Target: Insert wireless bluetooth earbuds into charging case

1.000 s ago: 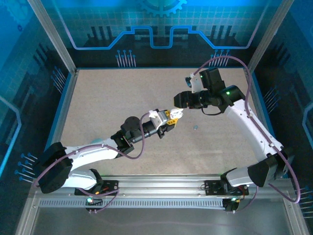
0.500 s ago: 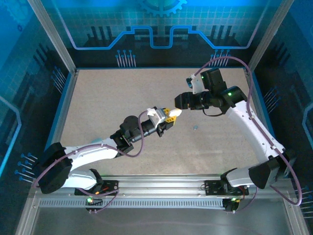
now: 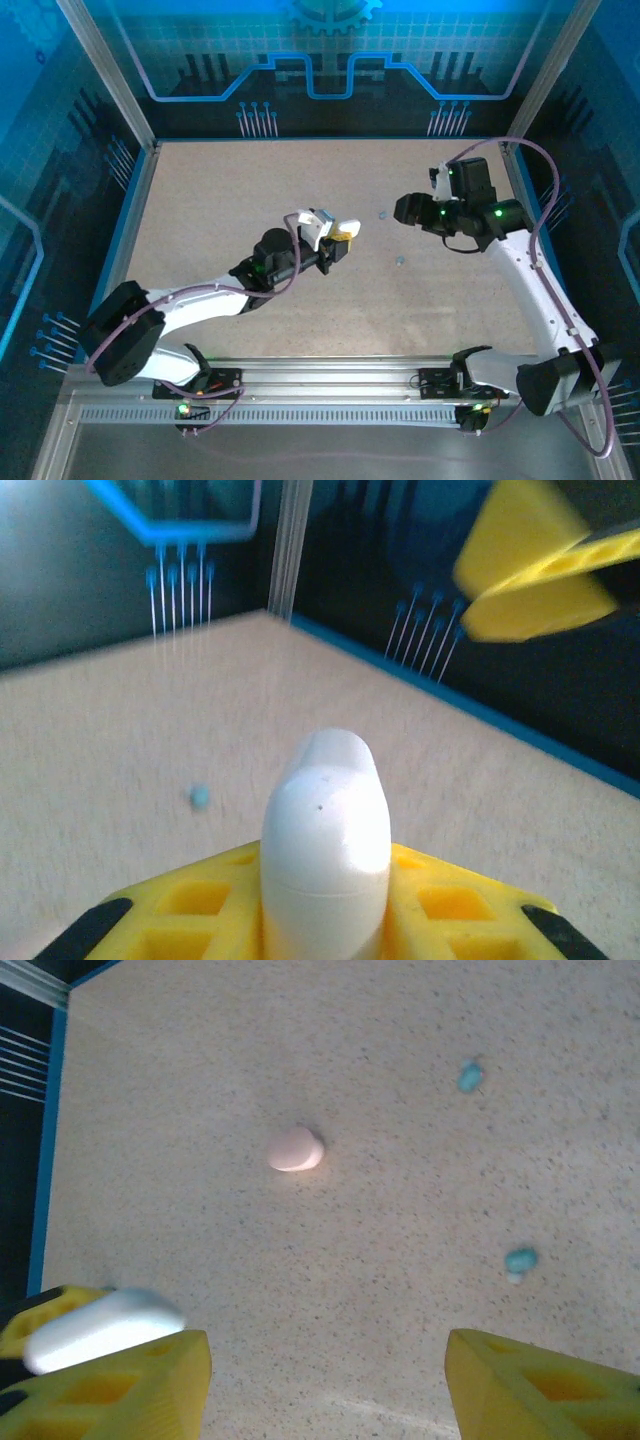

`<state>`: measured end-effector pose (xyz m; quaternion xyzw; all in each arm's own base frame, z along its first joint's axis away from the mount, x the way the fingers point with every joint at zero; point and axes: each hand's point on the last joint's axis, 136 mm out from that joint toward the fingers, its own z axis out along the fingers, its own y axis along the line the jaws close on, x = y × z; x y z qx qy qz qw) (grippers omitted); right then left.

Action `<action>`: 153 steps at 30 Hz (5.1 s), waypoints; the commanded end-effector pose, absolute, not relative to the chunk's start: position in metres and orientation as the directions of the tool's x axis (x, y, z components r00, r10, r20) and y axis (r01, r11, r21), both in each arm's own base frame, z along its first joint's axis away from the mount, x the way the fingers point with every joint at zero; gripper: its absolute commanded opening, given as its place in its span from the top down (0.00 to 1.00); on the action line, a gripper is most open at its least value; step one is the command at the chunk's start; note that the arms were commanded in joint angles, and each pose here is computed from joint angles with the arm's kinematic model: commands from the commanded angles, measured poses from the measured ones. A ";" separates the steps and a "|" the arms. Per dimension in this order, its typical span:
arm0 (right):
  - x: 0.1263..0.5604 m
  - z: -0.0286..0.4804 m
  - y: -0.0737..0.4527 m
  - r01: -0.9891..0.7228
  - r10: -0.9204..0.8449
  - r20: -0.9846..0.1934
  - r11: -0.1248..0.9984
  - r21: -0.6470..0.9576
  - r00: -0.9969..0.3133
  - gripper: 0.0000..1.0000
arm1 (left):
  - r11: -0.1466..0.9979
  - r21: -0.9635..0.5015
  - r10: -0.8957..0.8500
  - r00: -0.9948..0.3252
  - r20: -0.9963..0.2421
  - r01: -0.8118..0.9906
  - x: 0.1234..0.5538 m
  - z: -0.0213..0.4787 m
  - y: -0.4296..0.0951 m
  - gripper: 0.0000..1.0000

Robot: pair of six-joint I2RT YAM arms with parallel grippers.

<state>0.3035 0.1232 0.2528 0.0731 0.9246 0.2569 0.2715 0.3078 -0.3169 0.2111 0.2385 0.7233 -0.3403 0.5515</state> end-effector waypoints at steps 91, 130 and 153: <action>0.313 0.193 0.242 -0.169 -0.013 -0.239 0.744 0.646 -0.971 0.27 | 0.630 -0.002 -0.751 -0.609 -0.253 -0.776 0.231 0.029 0.049 0.01; 0.308 0.187 0.235 -0.145 -0.008 -0.219 0.772 0.619 -0.976 0.25 | 0.622 -0.208 -0.782 -0.613 -0.115 -0.755 0.251 0.026 -0.005 0.45; 0.306 0.185 0.227 -0.130 0.015 -0.234 0.799 0.587 -0.972 0.25 | 0.700 -0.234 -0.704 -0.707 -0.065 -0.675 0.250 0.031 -0.085 0.55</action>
